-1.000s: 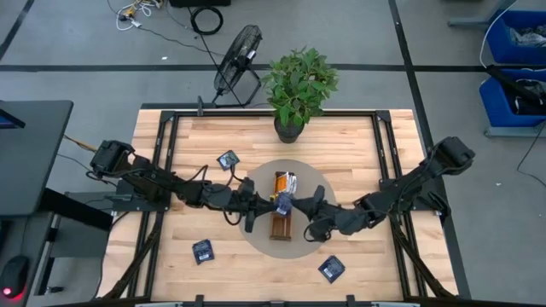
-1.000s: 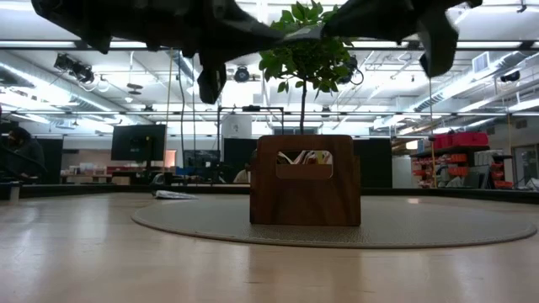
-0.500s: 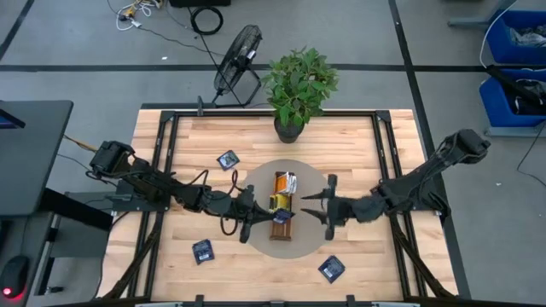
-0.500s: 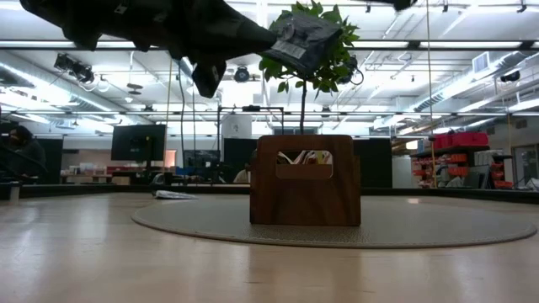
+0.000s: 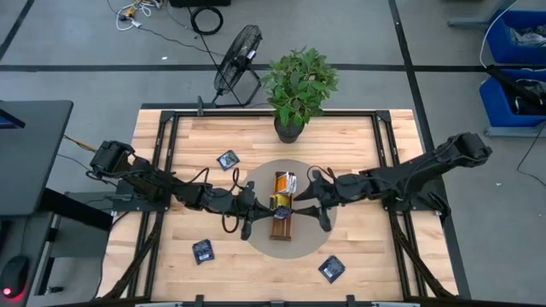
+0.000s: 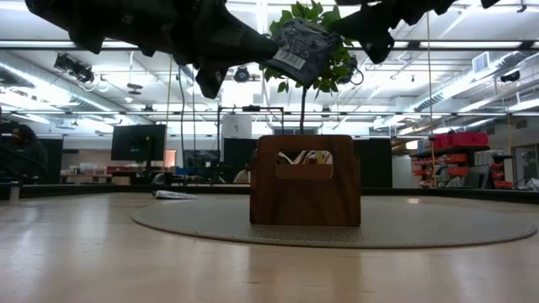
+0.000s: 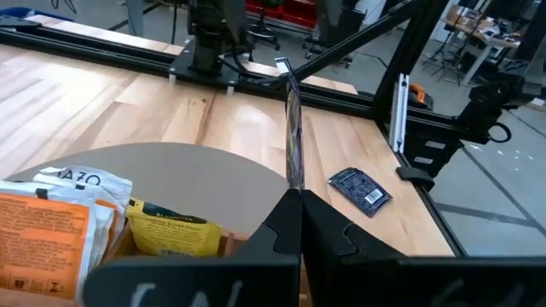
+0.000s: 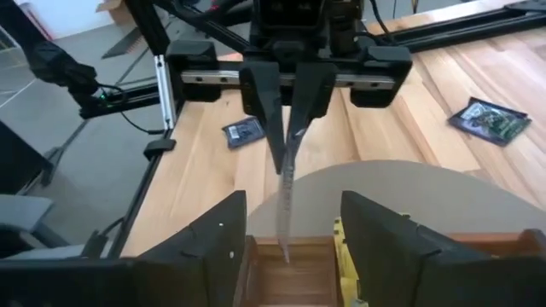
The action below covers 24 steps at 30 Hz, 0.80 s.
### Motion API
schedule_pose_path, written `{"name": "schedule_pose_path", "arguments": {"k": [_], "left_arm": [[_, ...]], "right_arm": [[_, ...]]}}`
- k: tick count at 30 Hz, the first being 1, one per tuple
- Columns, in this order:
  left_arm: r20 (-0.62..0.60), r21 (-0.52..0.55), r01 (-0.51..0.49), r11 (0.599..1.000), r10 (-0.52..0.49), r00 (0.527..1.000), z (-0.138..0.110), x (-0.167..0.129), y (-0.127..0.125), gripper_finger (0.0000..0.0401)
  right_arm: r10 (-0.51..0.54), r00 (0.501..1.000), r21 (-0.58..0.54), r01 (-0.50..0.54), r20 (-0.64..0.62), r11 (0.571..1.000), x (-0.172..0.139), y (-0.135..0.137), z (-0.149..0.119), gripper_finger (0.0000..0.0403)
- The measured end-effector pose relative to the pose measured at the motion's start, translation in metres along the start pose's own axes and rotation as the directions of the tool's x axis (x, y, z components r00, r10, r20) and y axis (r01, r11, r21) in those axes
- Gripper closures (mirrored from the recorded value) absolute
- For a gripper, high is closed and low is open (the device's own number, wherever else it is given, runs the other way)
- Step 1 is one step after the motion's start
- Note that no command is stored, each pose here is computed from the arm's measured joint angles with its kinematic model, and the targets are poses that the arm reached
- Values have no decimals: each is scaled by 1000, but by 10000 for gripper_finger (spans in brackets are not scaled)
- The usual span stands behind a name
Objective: Pick & Place Tea
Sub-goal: Put the purple tea bag into the bottom compartment of the bottom section wooden organizer
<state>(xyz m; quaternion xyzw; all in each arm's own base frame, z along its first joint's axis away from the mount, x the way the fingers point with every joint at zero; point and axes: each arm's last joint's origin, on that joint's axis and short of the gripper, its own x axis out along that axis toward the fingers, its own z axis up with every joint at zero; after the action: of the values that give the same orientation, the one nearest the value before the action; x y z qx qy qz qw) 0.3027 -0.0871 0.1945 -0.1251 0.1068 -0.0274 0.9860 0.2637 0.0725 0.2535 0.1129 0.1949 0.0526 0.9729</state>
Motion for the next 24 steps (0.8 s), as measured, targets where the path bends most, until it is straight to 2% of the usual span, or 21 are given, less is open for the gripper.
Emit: {"name": "schedule_pose_path", "arguments": {"k": [9, 16, 24], "left_arm": [[12, 11, -6, 1000, 6, 1000, 2, 1, 2, 400], [15, 24, -8, 1000, 8, 1000, 2, 1, 3, 400], [10, 26, -9, 1000, 9, 1000, 2, 1, 3, 400]], "right_arm": [[29, 999, 13, -29, 13, 999, 2, -4, 3, 213], [21, 1000, 0, -21, -11, 1000, 17, -7, -4, 225], [48, 995, -36, -52, -91, 998, 33, -2, 15, 250]]}}
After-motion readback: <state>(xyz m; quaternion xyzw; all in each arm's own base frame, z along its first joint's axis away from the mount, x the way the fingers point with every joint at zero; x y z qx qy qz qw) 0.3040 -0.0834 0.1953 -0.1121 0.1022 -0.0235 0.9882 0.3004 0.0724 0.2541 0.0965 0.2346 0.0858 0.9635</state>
